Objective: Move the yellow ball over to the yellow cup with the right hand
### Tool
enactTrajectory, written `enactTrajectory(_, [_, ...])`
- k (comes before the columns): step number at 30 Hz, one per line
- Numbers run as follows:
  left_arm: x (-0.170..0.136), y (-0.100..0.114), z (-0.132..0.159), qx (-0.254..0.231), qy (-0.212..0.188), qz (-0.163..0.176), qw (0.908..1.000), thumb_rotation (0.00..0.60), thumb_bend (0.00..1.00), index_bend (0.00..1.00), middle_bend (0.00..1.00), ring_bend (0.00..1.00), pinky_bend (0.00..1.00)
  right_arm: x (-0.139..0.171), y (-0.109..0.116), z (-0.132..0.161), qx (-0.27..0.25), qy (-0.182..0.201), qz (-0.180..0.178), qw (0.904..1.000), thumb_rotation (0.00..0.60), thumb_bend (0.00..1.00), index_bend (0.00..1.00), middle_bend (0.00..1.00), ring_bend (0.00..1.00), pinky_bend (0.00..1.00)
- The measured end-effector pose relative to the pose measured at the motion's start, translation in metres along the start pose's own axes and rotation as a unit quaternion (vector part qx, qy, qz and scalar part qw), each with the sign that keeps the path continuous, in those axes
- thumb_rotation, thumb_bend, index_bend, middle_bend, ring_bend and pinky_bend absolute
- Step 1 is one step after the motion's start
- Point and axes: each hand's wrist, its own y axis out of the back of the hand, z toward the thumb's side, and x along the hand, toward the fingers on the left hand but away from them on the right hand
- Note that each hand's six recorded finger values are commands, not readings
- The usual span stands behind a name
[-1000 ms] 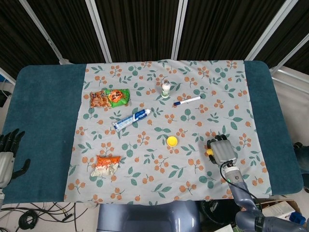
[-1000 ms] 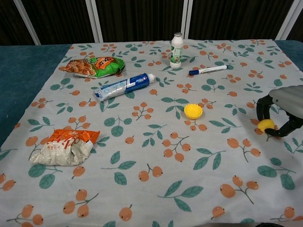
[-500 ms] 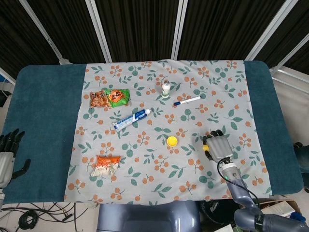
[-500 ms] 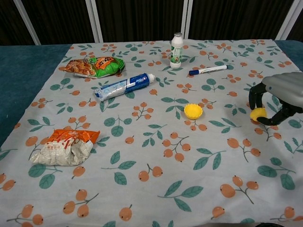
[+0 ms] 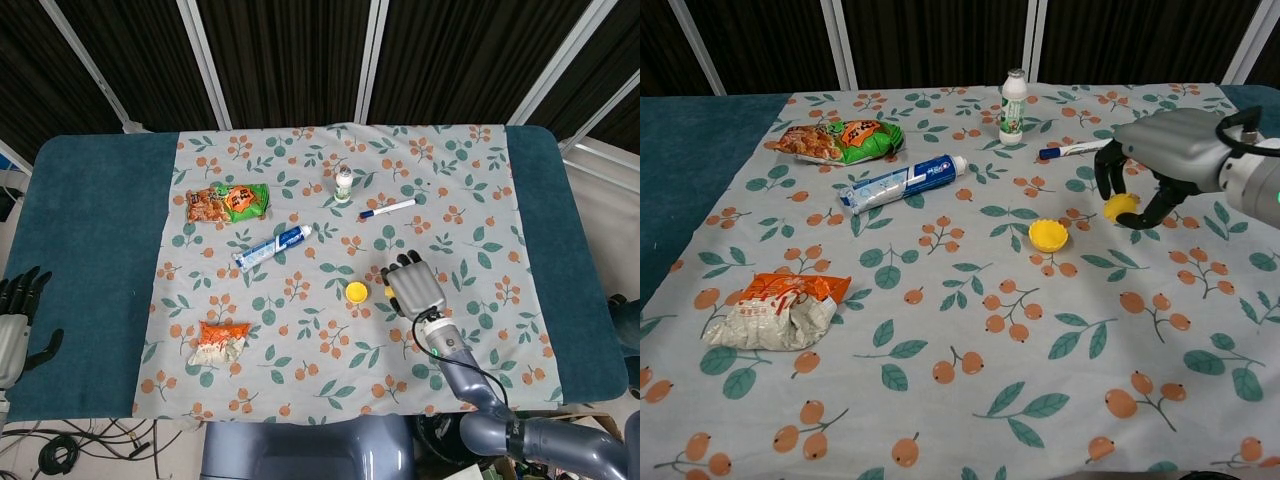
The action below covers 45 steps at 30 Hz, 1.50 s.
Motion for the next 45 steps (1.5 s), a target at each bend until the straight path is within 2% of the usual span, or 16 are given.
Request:
enactTrajectory(5, [0.0, 0.0, 0.0, 0.002, -0.002, 0.0, 1.0, 0.6, 0.37, 0.0, 0.0, 0.0, 0.0, -0.012, 0.002, 0.026, 0.005, 0.016, 0.011, 0.9998, 0.6, 0.33, 0.52, 0.48, 0.24, 0.18])
enactTrajectory(14, [0.001, 0.0, -0.001, -0.001, -0.001, -0.002, 1.0, 0.6, 0.37, 0.0, 0.0, 0.0, 0.0, -0.023, -0.007, 0.048, 0.005, 0.023, 0.023, 0.9995, 0.6, 0.33, 0.51, 0.48, 0.24, 0.18])
enactTrajectory(23, [0.002, 0.0, -0.002, 0.0, -0.001, -0.002, 1.0, 0.6, 0.37, 0.0, 0.0, 0.0, 0.0, -0.033, -0.013, 0.05, 0.015, 0.015, 0.029, 0.9994, 0.6, 0.33, 0.51, 0.46, 0.24, 0.18])
enactTrajectory(25, [0.002, 0.0, -0.002, 0.0, -0.001, -0.002, 1.0, 0.6, 0.37, 0.0, 0.0, 0.0, 0.0, -0.034, -0.015, 0.05, 0.017, 0.013, 0.031, 0.9993, 0.6, 0.32, 0.49, 0.44, 0.24, 0.18])
enactTrajectory(30, [0.002, 0.0, -0.002, 0.001, -0.001, -0.002, 1.0, 0.6, 0.37, 0.0, 0.0, 0.0, 0.0, -0.034, -0.018, 0.049, 0.017, 0.011, 0.038, 0.9991, 0.6, 0.28, 0.35, 0.37, 0.23, 0.18])
enactTrajectory(35, [0.002, 0.0, -0.001, 0.001, -0.002, -0.003, 1.0, 0.6, 0.37, 0.0, 0.0, 0.0, 0.0, -0.034, -0.022, 0.051, 0.014, 0.014, 0.046, 0.9987, 0.6, 0.27, 0.33, 0.34, 0.23, 0.18])
enactTrajectory(41, [0.002, -0.001, -0.001, 0.002, -0.002, -0.003, 1.0, 0.6, 0.37, 0.0, 0.0, 0.0, 0.0, -0.033, -0.019, 0.055, 0.008, 0.019, 0.042, 0.9989, 0.6, 0.24, 0.21, 0.2, 0.18, 0.18])
enactTrajectory(45, [0.003, 0.0, -0.002, 0.001, -0.001, -0.002, 1.0, 0.6, 0.37, 0.0, 0.0, 0.0, 0.0, -0.03, -0.011, 0.053, -0.001, 0.019, 0.036, 0.9992, 0.6, 0.23, 0.18, 0.19, 0.17, 0.18])
